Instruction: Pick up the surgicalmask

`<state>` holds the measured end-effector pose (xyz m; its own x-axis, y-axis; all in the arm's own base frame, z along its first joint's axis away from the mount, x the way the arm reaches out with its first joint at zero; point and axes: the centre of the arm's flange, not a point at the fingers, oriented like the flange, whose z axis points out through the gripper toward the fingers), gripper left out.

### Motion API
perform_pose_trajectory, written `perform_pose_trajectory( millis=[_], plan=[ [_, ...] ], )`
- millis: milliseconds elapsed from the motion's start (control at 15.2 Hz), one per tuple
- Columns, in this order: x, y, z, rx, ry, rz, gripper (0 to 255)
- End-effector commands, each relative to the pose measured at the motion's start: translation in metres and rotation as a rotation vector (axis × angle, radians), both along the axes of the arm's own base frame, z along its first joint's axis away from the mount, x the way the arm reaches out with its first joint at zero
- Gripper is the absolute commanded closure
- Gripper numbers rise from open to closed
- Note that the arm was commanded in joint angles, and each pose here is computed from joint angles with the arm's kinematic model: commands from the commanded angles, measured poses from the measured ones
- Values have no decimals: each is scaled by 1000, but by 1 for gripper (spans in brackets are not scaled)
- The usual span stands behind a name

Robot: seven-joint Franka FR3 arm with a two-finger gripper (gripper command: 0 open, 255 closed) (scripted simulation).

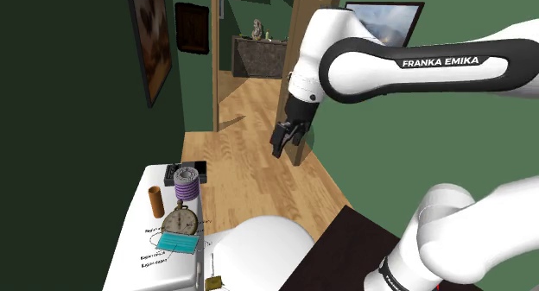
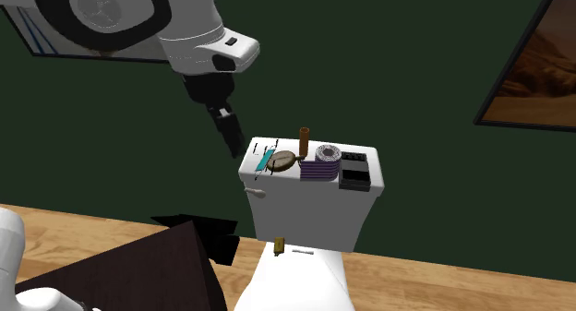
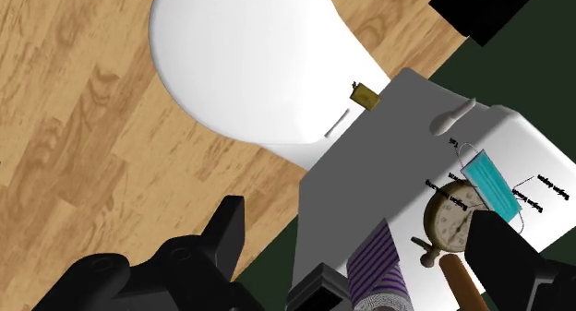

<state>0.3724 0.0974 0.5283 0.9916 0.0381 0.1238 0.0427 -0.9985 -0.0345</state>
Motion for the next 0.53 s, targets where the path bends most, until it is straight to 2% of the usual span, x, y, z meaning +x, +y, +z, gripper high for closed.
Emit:
perform_pose_trajectory(
  millis=[0, 462],
  plan=[
    [10, 20, -16, -11, -19, 23, 0],
    [48, 84, -72, -53, -75, 99, 0]
  ],
)
